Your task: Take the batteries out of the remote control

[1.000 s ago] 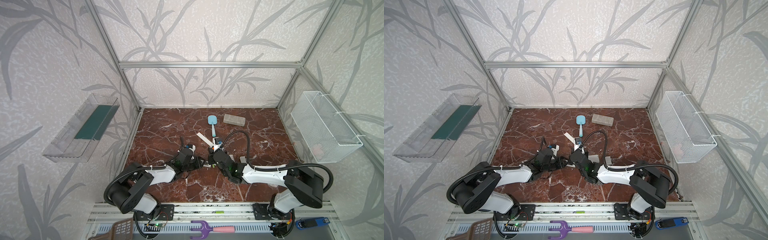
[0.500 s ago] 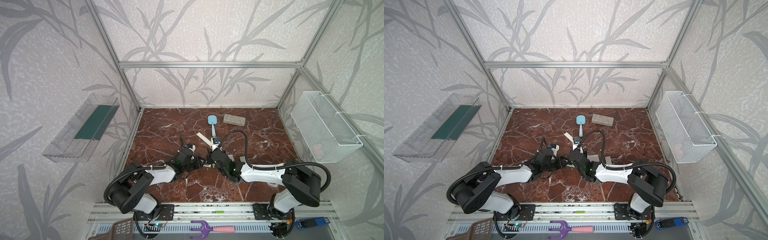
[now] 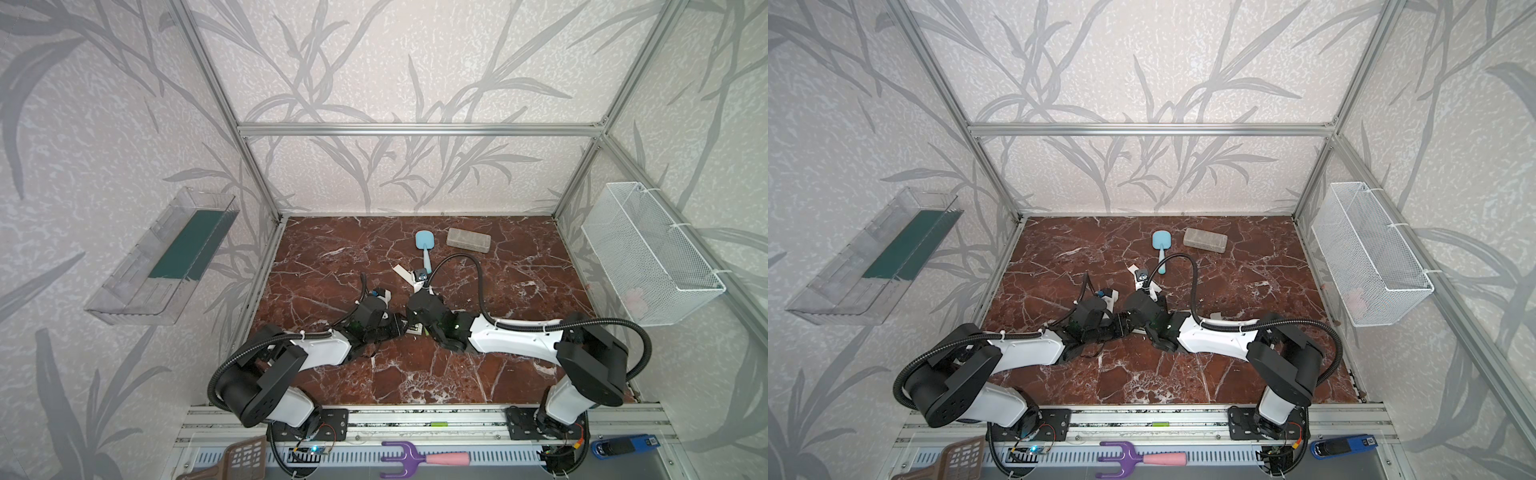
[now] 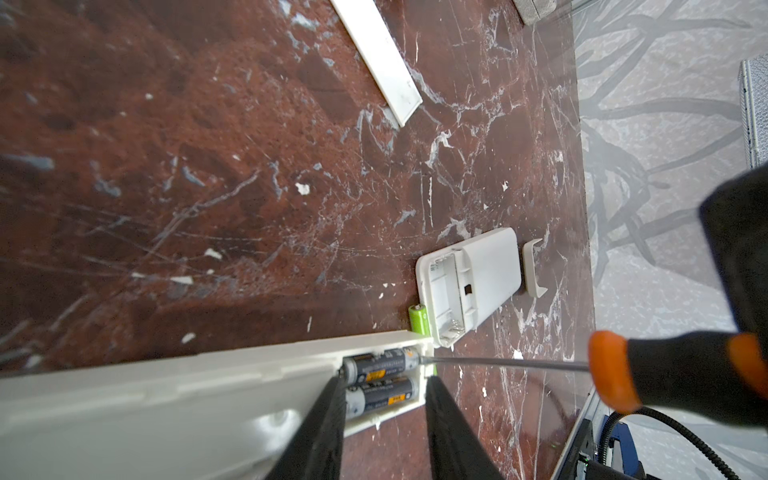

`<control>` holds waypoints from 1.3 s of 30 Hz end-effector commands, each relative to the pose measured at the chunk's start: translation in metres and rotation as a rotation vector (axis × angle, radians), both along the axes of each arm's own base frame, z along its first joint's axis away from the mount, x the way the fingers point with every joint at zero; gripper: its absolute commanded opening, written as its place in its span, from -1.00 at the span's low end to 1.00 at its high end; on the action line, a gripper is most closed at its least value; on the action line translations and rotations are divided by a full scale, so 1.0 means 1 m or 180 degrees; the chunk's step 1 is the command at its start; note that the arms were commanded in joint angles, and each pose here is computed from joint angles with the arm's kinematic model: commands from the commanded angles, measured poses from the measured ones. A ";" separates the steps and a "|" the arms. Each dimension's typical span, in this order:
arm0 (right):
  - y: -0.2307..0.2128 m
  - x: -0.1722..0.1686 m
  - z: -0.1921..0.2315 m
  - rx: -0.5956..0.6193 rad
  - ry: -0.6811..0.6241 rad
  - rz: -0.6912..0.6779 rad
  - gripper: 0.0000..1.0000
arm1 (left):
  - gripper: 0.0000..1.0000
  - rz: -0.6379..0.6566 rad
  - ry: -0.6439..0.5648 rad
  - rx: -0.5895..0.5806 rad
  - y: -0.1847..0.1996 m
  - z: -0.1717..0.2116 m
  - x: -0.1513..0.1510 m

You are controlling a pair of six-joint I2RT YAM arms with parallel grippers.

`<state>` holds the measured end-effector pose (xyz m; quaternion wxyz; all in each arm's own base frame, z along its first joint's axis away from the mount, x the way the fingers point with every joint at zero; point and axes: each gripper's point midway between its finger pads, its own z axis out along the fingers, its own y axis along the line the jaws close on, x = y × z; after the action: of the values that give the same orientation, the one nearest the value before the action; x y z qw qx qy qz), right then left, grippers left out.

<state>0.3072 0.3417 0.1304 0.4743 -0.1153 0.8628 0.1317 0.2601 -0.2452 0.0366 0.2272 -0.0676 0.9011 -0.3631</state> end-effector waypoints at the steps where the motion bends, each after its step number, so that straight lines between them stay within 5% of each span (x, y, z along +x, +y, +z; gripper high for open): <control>1: 0.002 -0.017 -0.050 -0.0252 0.0519 0.0142 -1.00 | -0.25 0.0128 0.1101 0.0997 0.067 -0.093 -0.072; 6: -0.015 -0.006 -0.056 0.0223 0.0651 -0.0133 -1.00 | -0.25 0.0146 0.1107 0.0985 0.067 -0.094 -0.073; 22: -0.042 0.001 0.001 0.1555 0.0010 -0.0486 -1.00 | -0.26 0.0207 0.1177 0.0932 0.069 -0.101 -0.078; 39: -0.055 0.000 0.029 0.1420 -0.0247 -0.0464 -1.00 | -0.25 0.0194 0.1168 0.0925 0.067 -0.100 -0.076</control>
<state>0.3073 0.2872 0.1398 0.5112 0.0608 0.8088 0.2843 0.2627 -0.2455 0.0342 0.2343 -0.0823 0.8914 -0.3792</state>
